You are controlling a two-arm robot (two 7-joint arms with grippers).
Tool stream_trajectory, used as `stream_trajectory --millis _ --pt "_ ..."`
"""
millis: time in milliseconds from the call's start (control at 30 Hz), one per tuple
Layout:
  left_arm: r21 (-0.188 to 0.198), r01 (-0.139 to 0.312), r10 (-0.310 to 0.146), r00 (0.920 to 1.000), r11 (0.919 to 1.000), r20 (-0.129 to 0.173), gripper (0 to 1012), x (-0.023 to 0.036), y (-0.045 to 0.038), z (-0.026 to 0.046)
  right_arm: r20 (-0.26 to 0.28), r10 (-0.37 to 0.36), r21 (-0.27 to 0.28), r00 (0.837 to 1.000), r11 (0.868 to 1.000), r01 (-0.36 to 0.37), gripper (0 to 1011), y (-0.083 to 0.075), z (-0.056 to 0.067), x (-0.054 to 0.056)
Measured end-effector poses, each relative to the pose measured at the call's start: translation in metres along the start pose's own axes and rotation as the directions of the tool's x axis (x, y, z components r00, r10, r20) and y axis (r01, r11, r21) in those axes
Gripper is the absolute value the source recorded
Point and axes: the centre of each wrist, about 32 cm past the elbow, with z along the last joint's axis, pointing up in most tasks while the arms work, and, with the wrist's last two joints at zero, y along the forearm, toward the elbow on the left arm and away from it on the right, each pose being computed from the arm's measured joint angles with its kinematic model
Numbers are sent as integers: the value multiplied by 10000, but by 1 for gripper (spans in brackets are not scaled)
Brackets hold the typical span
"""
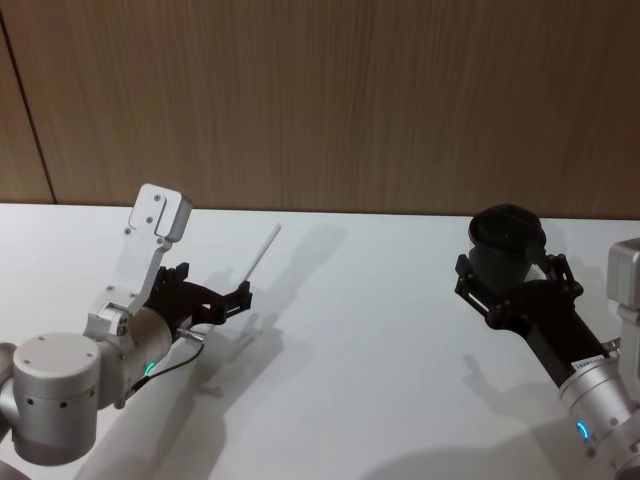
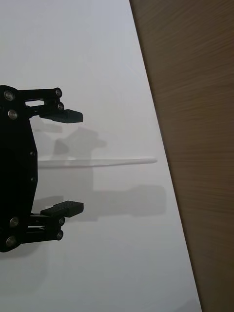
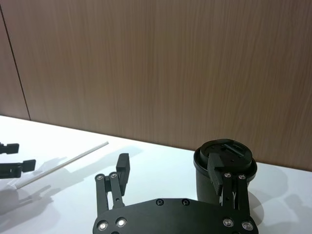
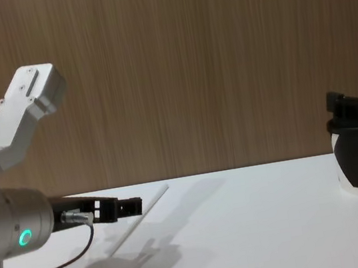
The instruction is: Pick up the straw with one hand, pass it to the other hand, and insert it into the cup.
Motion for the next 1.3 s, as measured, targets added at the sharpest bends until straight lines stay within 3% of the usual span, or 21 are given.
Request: stream_trajectory --millis 233,467,833,1300 --pt "-13 -86 86 9996 10000 -278 1003 -12 -86 -77 0 0 0 10000 10000 0 1001 0 0 0" --pt "-60 -158 155 9992 9999 -364 1003 -16 -158 -120 0 0 0 10000 10000 0 1001 0 0 0" --pt "-137 -261 255 9988 9996 -427 1003 -25 -227 -125 0 0 0 10000 10000 0 1001 0 0 0" --pt "7 -301 301 9959 9995 -849 1002 -80 -273 -132 0 0 0 10000 10000 0 1001 0 0 0"
